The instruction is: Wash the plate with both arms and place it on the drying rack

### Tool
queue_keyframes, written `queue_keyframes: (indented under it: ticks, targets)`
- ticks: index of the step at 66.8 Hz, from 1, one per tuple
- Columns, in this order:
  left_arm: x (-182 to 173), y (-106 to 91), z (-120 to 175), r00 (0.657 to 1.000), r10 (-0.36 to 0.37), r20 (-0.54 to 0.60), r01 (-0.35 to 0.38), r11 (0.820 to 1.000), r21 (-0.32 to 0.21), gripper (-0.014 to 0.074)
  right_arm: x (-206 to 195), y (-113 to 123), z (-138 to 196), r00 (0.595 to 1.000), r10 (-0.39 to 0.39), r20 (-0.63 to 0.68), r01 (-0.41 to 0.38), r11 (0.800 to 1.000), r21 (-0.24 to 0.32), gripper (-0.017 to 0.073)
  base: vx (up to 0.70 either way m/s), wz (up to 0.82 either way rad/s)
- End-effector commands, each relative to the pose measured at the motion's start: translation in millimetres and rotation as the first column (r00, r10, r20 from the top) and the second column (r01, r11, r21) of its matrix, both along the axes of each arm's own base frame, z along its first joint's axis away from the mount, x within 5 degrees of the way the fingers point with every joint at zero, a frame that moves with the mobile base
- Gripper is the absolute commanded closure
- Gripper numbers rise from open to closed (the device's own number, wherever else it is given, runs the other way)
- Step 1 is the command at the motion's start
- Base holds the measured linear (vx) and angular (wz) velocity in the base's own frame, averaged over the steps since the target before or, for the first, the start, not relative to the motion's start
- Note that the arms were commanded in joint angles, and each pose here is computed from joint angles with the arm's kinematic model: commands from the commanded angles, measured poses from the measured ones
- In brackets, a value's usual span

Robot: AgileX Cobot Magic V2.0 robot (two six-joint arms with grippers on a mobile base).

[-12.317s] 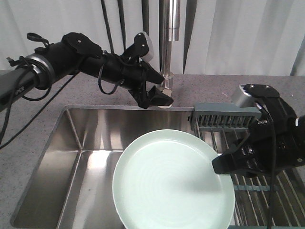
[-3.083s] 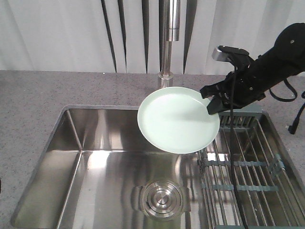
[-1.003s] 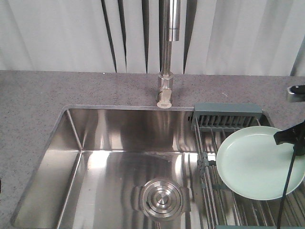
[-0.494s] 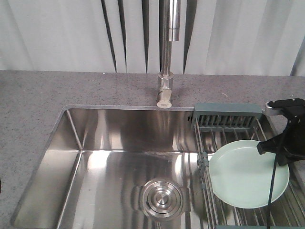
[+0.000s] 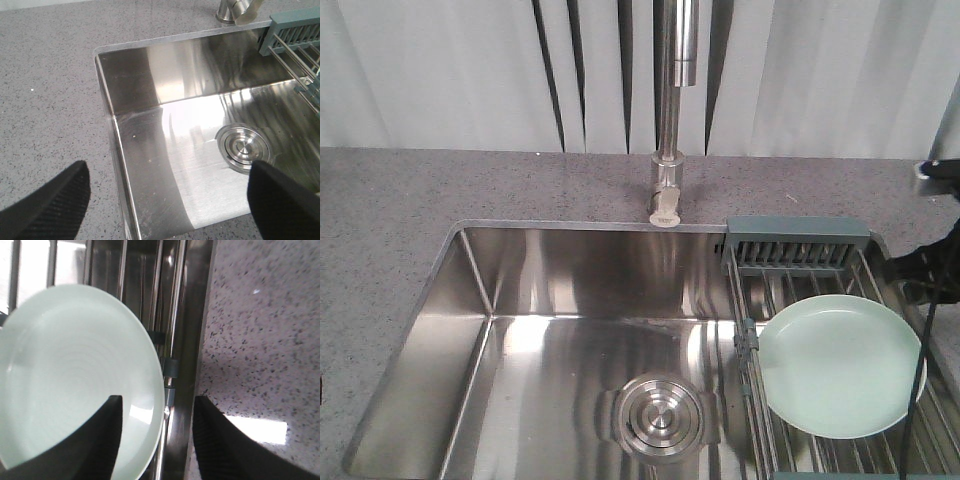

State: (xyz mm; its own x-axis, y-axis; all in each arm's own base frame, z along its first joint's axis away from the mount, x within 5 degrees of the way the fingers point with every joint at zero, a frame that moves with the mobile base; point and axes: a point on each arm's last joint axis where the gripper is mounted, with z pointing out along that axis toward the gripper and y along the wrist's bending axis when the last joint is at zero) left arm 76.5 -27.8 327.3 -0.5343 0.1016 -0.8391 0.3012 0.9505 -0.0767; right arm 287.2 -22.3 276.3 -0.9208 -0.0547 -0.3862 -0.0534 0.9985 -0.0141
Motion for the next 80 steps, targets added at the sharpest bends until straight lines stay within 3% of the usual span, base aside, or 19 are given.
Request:
queue_keyframes:
  ticks: [1, 10, 17, 29, 39, 65, 80]
  targets:
    - [3.0, -1.1, 13.1, 0.997, 0.008, 0.081, -0.005, 0.999, -0.038, 0.0004, -22.5, 6.1, 50.2, 0.980, 0.021, 0.196, -0.022, 1.000, 0.002, 0.0207, 0.00, 0.00]
    - [3.0, -1.1, 13.1, 0.997, 0.008, 0.081, -0.005, 0.999, -0.038, 0.0004, -61.1, 25.9, 87.4, 0.928, 0.109, 0.355, -0.106, 0.994, -0.028, 0.0218, 0.00, 0.00]
    - [3.0, -1.1, 13.1, 0.997, 0.008, 0.081, -0.005, 0.999, -0.038, 0.0004, -89.4, 39.2, 91.7, 0.887, 0.166, 0.431, -0.167, 0.985, -0.037, 0.0228, 0.00, 0.00]
    - [3.0, -1.1, 13.1, 0.997, 0.008, 0.081, -0.005, 0.999, -0.038, 0.0004, -135.1, 47.2, 87.9, 0.813, 0.184, 0.552, -0.213, 0.977, -0.012, 0.0246, 0.00, 0.00]
    - [3.0, -1.1, 13.1, 0.997, 0.008, 0.081, -0.005, 0.999, -0.038, 0.0004, -166.4, 44.9, 83.5, 0.774, 0.179, 0.607, -0.219, 0.976, -0.008, 0.0267, 0.00, 0.00]
    - [3.0, -1.1, 13.1, 0.997, 0.008, 0.081, -0.005, 0.999, -0.038, 0.0004, -208.2, 40.3, 68.4, 0.726, 0.175, 0.665, -0.220, 0.975, -0.016, 0.0316, 0.00, 0.00]
    - [3.0, -1.1, 13.1, 0.997, 0.008, 0.081, -0.005, 0.999, -0.038, 0.0004, -208.4, 40.3, 68.1, 0.730, 0.165, 0.663, -0.216, 0.976, -0.006, 0.0330, 0.00, 0.00]
